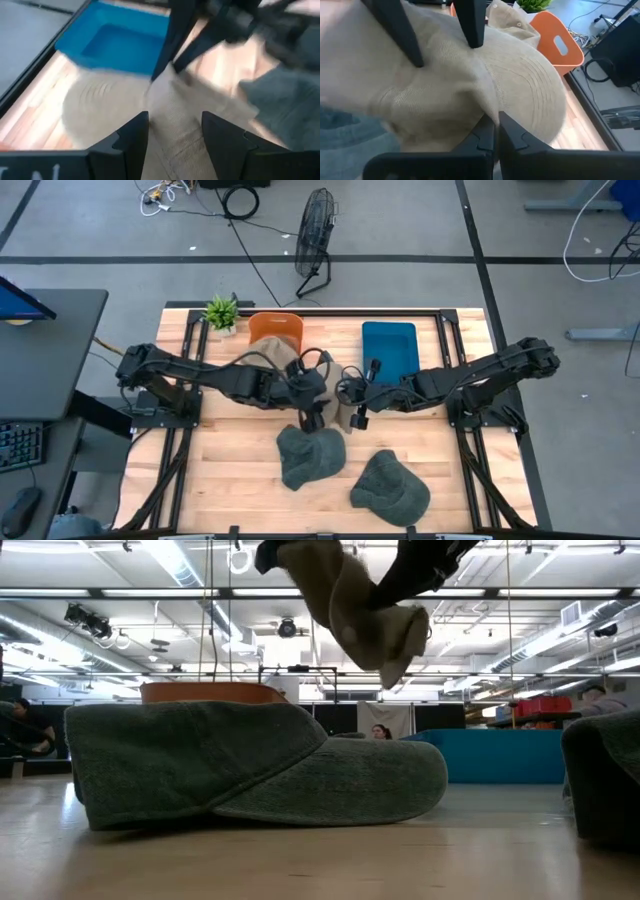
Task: Pick & Place hat
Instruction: Put the brown cap into the orange bin
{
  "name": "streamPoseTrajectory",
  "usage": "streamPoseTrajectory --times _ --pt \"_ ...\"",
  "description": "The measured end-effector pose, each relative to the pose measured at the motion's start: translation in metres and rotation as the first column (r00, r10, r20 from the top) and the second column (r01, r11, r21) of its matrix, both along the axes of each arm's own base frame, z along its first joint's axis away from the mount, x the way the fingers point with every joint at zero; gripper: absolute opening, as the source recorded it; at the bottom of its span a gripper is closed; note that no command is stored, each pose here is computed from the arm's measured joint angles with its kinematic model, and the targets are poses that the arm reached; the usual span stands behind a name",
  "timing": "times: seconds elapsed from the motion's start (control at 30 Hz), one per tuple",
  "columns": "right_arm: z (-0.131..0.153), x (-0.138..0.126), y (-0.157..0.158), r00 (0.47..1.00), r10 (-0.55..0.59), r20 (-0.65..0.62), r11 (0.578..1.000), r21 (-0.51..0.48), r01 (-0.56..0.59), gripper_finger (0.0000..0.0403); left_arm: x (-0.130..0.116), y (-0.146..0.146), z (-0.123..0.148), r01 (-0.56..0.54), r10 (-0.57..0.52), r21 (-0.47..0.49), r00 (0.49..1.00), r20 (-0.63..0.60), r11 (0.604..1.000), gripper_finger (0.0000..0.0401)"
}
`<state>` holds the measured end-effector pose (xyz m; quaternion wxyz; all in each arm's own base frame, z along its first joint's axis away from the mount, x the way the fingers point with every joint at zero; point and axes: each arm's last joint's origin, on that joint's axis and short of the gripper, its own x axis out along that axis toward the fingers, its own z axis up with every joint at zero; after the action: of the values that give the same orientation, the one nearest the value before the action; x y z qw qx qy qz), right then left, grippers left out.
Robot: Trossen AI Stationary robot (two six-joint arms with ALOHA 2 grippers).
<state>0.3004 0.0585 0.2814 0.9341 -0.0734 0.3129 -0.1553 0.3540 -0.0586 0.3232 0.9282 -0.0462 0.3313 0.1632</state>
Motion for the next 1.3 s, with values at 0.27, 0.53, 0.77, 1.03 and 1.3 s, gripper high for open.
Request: streamPoseTrajectory --times 0.27,0.53,0.77,1.03,1.3 --pt "-0.001 0.0 0.005 0.996 0.091 -0.007 0.991 0.099 -0.09 0.0006 -0.004 0.004 -0.01 0.002 0.007 0.077 0.993 -0.117 0.997 0.0186" --pt "0.0 0.002 0.007 0.988 0.152 0.003 0.982 0.116 -0.151 0.0006 -0.004 0.004 -0.011 0.054 -0.038 0.106 0.989 -0.146 0.993 0.0143" --pt "0.001 0.002 0.008 0.984 0.18 0.004 0.977 0.114 -0.179 0.0006 -0.004 0.005 -0.011 0.055 -0.039 0.108 0.989 -0.144 0.993 0.003" --pt "0.0 0.001 0.006 0.988 0.157 -0.008 0.983 0.099 -0.156 0.0055 -0.004 0.004 -0.012 0.076 -0.064 0.076 0.987 -0.147 0.994 0.003" --pt "-0.002 0.0 0.004 0.998 0.064 0.0 0.979 0.193 -0.063 0.0169 -0.004 0.006 -0.012 0.018 -0.012 0.038 0.99 -0.14 0.999 0.0018"
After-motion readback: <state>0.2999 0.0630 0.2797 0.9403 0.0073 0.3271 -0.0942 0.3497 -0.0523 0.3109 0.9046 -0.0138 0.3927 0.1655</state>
